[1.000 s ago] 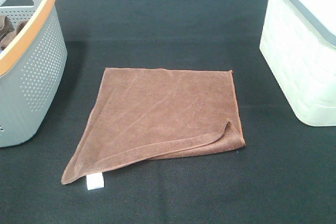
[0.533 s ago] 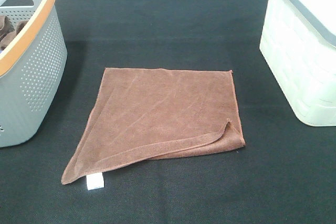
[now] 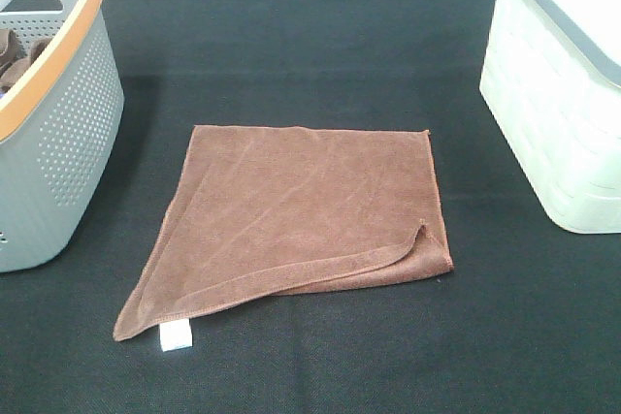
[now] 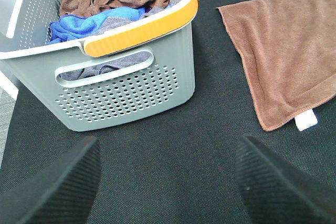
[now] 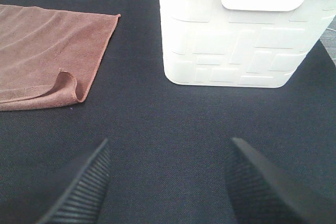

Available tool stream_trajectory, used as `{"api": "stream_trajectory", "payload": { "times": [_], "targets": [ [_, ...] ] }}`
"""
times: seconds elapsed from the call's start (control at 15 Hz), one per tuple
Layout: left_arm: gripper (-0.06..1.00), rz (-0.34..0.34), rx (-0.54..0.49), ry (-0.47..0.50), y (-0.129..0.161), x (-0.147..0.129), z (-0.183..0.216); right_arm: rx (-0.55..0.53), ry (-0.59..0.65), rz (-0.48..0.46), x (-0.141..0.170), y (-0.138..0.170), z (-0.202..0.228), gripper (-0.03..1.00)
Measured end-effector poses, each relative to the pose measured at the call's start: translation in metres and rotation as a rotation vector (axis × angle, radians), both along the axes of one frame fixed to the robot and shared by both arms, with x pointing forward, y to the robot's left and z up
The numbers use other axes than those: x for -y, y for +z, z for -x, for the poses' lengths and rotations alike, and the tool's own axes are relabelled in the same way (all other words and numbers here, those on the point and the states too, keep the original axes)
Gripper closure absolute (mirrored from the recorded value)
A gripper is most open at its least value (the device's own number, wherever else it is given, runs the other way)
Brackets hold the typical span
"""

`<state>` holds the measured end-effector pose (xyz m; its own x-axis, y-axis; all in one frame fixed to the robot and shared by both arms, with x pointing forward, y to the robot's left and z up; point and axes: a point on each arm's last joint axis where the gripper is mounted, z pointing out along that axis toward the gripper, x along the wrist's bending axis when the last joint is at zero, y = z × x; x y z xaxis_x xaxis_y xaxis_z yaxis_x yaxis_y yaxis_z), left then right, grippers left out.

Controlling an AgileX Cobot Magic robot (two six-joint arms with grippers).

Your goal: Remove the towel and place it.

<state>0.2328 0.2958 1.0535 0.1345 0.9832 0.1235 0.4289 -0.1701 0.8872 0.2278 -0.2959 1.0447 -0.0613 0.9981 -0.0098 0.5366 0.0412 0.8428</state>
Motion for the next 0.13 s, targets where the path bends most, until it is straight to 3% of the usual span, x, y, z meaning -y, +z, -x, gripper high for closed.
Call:
{"api": "stream_trajectory", "payload": {
  "times": [0.13],
  "targets": [
    [0.25, 0.0, 0.0, 0.0, 0.0, 0.0, 0.0, 0.0, 0.0, 0.0, 0.0, 0.0, 0.0, 0.36]
  ]
}}
